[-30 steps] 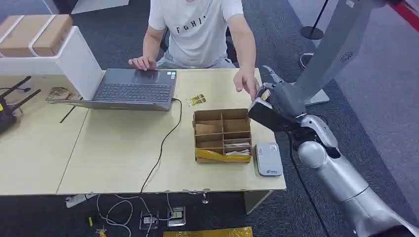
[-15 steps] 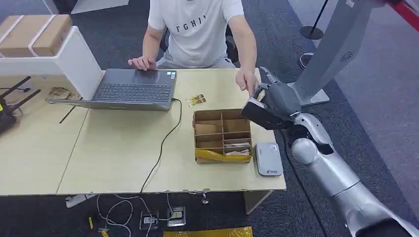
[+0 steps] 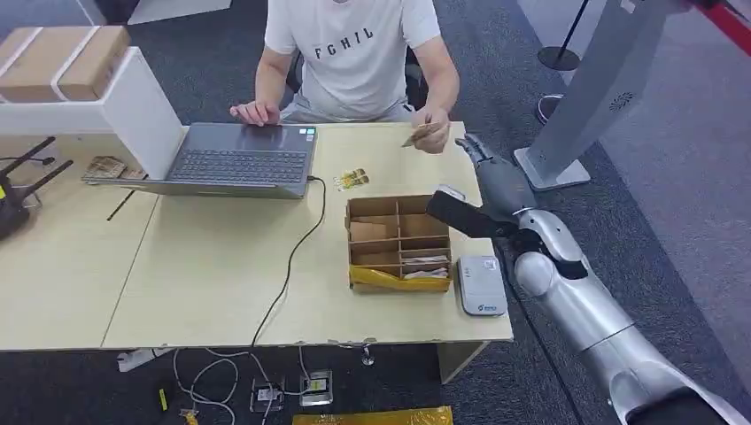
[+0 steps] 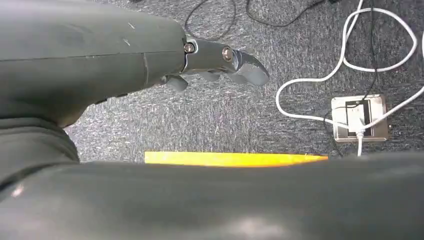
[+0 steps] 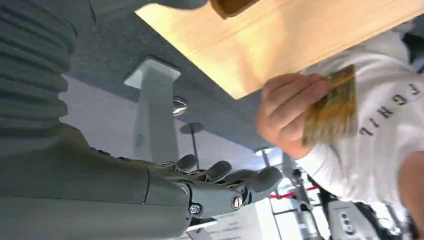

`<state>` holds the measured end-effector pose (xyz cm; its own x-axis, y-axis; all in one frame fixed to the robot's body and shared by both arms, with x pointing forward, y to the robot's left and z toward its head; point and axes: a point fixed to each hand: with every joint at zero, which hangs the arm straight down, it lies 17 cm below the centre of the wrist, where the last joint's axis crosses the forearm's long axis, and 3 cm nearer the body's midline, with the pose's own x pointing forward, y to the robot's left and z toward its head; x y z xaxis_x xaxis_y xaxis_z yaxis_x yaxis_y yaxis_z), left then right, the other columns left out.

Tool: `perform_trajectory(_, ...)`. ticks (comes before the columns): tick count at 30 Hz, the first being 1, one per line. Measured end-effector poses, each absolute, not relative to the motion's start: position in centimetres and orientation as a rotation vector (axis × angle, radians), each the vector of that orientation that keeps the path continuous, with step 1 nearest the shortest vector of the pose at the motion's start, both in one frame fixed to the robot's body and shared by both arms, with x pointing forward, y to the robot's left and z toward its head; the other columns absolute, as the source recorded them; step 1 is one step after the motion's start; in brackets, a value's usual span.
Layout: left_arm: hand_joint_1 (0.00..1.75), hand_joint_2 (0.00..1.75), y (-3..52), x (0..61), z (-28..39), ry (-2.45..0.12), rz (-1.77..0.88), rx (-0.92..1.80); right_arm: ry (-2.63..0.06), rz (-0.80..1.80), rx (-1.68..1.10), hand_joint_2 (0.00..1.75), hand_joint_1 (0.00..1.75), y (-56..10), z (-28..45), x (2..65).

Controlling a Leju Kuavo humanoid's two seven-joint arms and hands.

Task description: Pass the card to the sensor for recognition and then transmit it.

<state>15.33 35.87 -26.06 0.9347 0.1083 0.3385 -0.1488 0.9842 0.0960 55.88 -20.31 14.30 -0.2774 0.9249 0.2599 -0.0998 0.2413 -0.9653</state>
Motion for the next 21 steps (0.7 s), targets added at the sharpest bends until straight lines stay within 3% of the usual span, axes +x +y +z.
perform_trajectory(21,0.0,0.0,36.6,12.5,-26.8,-0.276,0.202,0.154,-1.458,1.068,-0.888,1.75,0.0,-25.3,19.0,47.1)
